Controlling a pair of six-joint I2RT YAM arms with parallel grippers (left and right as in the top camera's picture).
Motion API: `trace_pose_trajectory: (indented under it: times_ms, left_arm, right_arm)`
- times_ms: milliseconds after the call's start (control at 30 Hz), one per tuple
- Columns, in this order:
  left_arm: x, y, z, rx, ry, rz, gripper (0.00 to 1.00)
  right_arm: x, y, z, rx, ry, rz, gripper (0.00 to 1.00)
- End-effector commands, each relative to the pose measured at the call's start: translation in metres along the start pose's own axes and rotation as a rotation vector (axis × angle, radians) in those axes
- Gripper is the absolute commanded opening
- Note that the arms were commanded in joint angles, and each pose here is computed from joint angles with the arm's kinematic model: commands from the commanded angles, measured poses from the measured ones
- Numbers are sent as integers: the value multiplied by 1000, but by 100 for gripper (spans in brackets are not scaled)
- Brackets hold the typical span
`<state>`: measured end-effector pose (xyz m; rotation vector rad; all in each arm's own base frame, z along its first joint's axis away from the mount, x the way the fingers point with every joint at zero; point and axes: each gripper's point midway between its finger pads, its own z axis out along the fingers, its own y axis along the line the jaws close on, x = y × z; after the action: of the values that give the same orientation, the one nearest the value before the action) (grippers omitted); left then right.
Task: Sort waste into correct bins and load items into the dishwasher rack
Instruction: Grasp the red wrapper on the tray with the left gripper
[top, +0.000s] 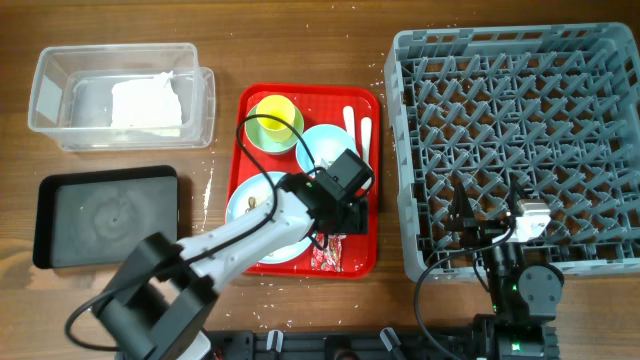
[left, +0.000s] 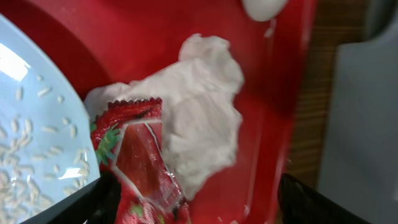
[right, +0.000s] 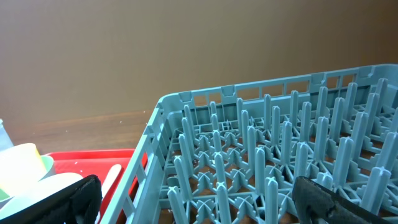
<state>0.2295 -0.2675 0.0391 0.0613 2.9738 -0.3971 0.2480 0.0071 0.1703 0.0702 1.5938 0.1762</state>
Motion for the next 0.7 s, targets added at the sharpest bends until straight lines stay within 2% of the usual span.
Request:
trace_pose_trajectory:
  times_ms: [0, 167, 367, 533, 600, 667]
  left_arm:
    - [-12, 9, 7, -60, -33, 56, 82]
    - [-32, 16, -1, -130, -119, 82, 77]
    - [-28, 3, 12, -112, -120, 139, 75]
    - [-28, -1, 25, -104, -113, 146, 69]
    - [-28, -1, 26, -105, -114, 146, 63]
    - [-33, 0, 21, -124, -136, 146, 64]
  right_arm:
    - [-1, 0, 0, -2, -7, -15, 100]
    - [-1, 0, 0, -3, -7, -15, 100]
    - [-1, 0, 0, -3, -7, -15, 100]
    - [-1, 0, 0, -2, -7, -15, 100]
    - [-1, 0, 0, -2, -7, -15, 100]
    - [-1, 0, 0, -2, -7, -15, 100]
